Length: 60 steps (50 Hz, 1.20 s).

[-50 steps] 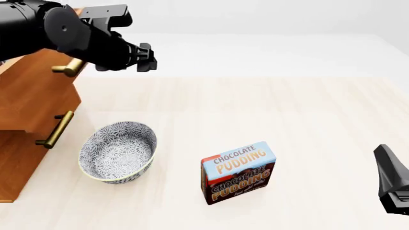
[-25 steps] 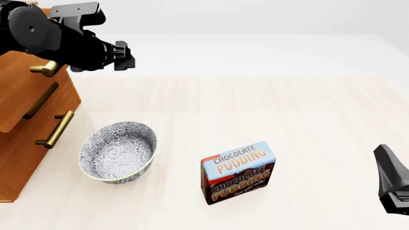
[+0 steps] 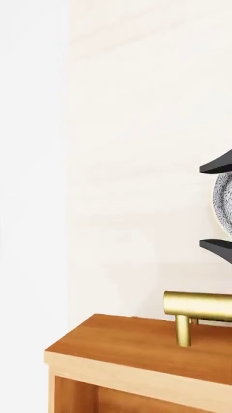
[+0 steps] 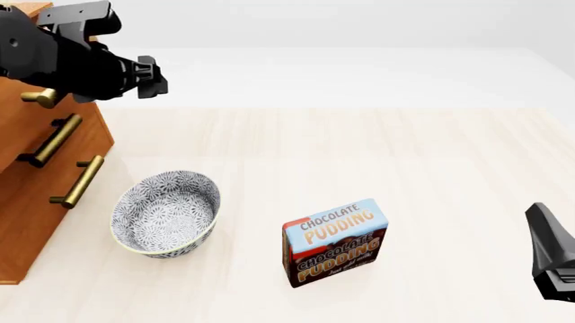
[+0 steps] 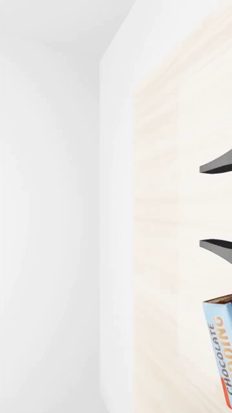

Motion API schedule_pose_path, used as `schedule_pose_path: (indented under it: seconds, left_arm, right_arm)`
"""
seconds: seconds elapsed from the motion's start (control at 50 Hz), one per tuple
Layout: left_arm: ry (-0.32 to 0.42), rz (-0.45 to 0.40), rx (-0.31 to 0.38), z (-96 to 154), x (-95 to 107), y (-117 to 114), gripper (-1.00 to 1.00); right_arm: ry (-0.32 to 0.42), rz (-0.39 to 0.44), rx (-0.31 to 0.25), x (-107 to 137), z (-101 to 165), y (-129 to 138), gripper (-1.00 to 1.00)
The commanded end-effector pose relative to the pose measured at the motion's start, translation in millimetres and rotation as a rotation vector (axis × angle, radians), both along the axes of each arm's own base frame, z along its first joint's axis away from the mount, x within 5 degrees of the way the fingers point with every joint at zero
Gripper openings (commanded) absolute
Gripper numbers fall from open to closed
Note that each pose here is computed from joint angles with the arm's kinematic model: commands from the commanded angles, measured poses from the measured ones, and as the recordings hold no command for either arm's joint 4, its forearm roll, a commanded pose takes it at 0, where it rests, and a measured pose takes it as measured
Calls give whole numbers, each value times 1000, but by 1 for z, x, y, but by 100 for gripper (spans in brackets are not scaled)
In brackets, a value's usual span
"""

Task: Put the butter at the back in the top drawer of the cabinet and close it.

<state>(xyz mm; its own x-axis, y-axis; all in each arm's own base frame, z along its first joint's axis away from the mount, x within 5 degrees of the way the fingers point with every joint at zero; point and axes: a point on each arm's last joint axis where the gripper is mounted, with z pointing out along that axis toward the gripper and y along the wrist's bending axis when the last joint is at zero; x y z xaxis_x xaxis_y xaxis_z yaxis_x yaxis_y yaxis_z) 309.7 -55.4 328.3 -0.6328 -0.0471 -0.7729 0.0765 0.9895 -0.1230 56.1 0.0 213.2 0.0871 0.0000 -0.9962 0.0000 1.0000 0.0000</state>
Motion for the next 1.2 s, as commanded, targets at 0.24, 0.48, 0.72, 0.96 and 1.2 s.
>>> schedule_pose_path:
  seconds: [0.24,0.48,0.72,0.96,1.2]
  left_arm:
    - [-6,89,-11,-6,-1,26,100]
    - [-8,127,-15,-10,0,37,100]
    - [-6,165,-15,-15,2,49,100]
    - [-7,199,-4,-17,0,62,100]
    - [-12,227,2,-25,-6,71,100]
  right_arm:
    - [0,0,0,0,0,0,100]
    - [0,0,0,0,0,0,100]
    - [0,0,0,0,0,0,100]
    - [0,0,0,0,0,0,100]
    - [0,0,0,0,0,0,100]
